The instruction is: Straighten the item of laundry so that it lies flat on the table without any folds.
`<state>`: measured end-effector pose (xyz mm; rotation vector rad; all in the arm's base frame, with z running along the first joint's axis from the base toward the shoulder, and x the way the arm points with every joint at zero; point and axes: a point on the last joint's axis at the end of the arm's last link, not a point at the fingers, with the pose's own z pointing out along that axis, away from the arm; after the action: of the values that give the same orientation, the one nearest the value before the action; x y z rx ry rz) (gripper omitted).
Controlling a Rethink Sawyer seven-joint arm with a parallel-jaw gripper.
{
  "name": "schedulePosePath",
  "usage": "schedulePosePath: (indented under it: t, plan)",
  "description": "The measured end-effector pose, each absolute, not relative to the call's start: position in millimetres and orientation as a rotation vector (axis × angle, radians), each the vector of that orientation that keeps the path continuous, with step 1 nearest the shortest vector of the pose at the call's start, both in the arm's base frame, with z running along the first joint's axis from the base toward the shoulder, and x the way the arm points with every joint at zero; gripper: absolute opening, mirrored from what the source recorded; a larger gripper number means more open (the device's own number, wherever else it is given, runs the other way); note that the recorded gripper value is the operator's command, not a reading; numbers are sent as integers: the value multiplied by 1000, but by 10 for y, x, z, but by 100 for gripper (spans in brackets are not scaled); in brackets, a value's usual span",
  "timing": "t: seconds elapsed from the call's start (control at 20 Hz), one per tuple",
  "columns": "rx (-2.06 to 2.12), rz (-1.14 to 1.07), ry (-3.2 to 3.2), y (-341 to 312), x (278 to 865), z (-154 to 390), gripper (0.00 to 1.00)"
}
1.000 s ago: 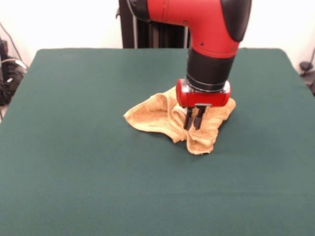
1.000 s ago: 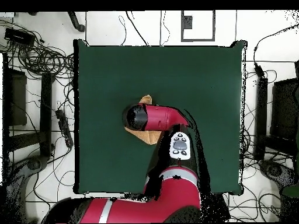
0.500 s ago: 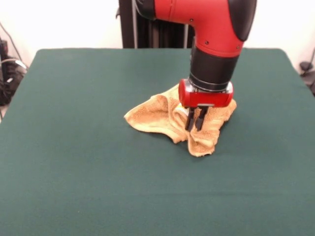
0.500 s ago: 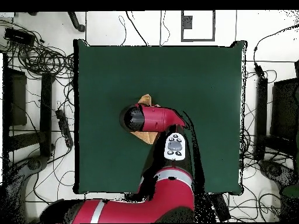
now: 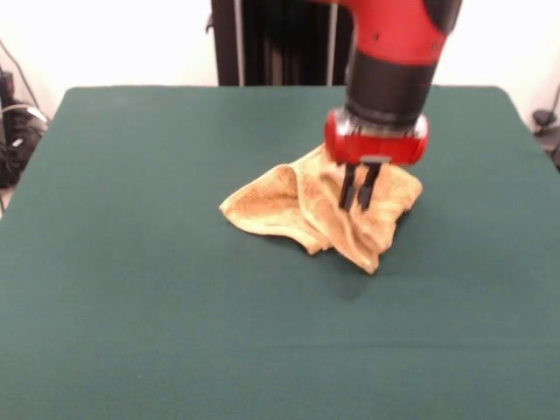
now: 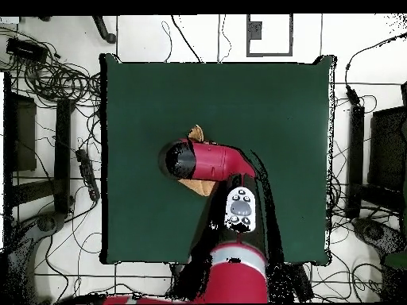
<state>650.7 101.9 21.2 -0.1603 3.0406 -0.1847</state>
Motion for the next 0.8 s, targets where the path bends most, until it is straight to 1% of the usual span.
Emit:
schedulePosePath:
  t: [0.15, 0.2, 0.3, 0.4, 0.45, 0.55, 0.6, 0.65, 0.8]
  plan:
    - [-145, -166, 3057, 1082, 6531, 537, 0]
    - [-137, -152, 3072, 1140, 6555, 849, 0]
    - [-136, -145, 3082, 1188, 6567, 1069, 0]
    - [-137, -134, 3103, 1281, 6564, 1484, 0]
    - [-138, -131, 3109, 1309, 6559, 1596, 0]
    - [-146, -120, 3135, 1426, 6533, 2066, 0]
    - [-148, -117, 3139, 1450, 6528, 2168, 0]
    - [-153, -101, 3154, 1533, 6523, 2523, 0]
    - [-157, -78, 3164, 1619, 6535, 2892, 0]
